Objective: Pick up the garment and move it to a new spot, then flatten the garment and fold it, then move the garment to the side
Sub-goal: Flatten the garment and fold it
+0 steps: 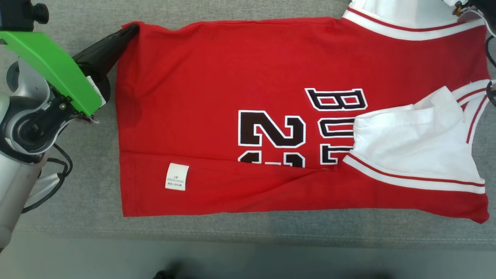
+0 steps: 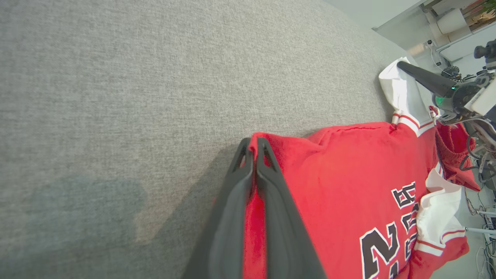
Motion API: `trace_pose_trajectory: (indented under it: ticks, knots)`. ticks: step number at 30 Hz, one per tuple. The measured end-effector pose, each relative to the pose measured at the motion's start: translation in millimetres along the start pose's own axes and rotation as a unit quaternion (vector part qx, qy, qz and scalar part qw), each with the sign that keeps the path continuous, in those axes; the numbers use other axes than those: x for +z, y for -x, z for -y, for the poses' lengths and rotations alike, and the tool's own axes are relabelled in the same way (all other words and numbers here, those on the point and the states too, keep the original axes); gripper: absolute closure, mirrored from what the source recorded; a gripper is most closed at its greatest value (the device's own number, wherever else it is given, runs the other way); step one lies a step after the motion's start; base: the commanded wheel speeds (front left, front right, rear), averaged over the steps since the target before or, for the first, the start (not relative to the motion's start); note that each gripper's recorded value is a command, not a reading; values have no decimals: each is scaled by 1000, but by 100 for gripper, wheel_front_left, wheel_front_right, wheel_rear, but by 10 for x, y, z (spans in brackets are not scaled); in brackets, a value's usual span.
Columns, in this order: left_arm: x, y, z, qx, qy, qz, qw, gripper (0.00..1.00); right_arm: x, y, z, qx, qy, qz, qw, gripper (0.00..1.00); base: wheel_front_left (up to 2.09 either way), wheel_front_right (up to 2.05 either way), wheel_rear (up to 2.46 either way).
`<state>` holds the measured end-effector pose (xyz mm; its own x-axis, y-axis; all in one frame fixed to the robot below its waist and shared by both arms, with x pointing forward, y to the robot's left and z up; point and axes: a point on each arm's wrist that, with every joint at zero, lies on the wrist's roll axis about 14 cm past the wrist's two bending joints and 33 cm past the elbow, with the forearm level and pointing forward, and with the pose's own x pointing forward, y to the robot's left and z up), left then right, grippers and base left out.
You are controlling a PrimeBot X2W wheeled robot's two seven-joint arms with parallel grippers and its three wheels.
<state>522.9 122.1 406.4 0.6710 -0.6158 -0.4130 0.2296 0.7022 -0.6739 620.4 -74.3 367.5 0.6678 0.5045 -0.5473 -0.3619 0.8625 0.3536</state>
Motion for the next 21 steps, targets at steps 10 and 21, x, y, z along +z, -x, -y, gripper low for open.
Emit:
trace_pose_trajectory:
  ticks: [10,21]
  knots:
    - [22,-13,14,-2,0,13,1000,100,-30,273,142,-7,-8,19,1000,100,0,0,0]
    - [39,-17,18,-2,1,24,1000,100,39,388,150,-3,-10,45,999,100,0,0,0]
